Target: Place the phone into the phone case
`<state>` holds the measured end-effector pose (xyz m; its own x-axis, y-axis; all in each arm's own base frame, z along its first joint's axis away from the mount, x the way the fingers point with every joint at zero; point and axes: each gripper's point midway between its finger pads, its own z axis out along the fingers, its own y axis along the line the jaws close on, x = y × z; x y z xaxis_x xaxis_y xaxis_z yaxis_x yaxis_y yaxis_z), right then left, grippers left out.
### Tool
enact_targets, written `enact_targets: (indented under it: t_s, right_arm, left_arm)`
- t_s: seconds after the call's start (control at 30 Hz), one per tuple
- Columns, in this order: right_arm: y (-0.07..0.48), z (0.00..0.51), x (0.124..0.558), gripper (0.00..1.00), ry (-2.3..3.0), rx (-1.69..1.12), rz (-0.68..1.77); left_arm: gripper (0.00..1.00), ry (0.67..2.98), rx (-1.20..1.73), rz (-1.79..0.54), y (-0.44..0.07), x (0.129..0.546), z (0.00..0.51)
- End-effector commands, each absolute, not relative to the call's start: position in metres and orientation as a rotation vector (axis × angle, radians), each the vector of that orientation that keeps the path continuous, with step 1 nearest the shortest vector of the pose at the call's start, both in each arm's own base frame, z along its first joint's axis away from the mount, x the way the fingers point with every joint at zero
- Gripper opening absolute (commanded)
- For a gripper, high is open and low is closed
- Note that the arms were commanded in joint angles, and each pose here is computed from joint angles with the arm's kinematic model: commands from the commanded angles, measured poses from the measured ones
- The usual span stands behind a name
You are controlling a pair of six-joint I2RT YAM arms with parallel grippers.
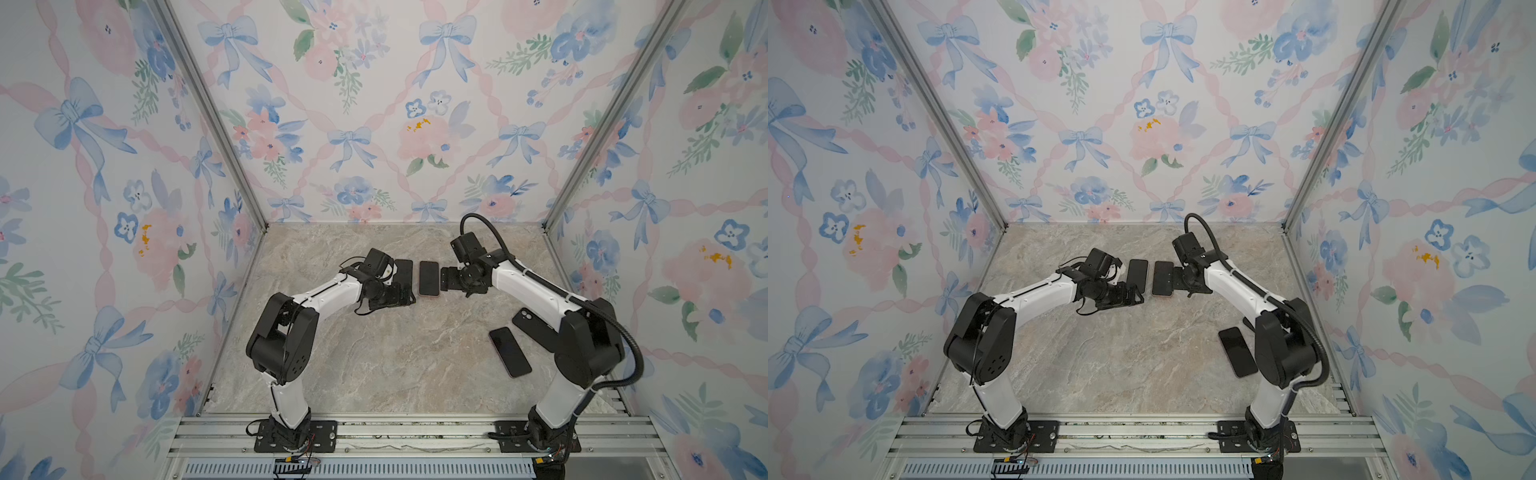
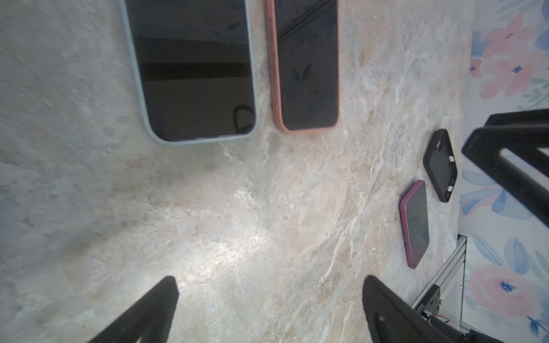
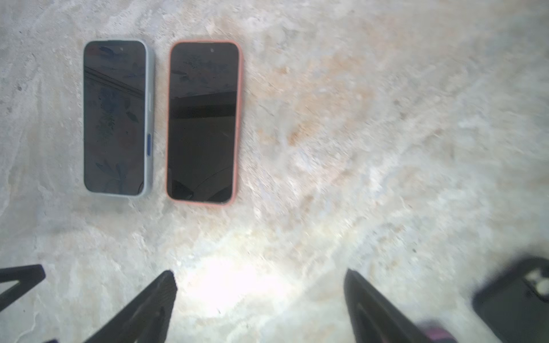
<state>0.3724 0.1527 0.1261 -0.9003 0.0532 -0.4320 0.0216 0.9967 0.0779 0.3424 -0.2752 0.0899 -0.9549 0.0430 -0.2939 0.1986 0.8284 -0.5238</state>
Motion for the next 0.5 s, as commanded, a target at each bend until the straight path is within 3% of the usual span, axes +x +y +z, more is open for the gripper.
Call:
enact_targets:
  t_s: [0.0, 0.23, 0.47]
  right_arm:
    - [0.099, 0.102, 0.332, 0.9, 2.746, 0.112, -0.056]
    - [0.031, 0.066, 0.269, 0.97, 2.788, 0.338, -0.09]
    - [0.029, 0.036, 0.25, 0.98, 2.836, 0.477, 0.061]
  left_arm:
    - [0.98, 2.749, 0.202, -0.809, -0.278, 0.324, 0.094]
    - [0.98, 2.766, 0.259, -0.864, -0.293, 0.295, 0.087]
    - [0.98, 2.789, 0.254, -0.867, -0.291, 0.285, 0.078]
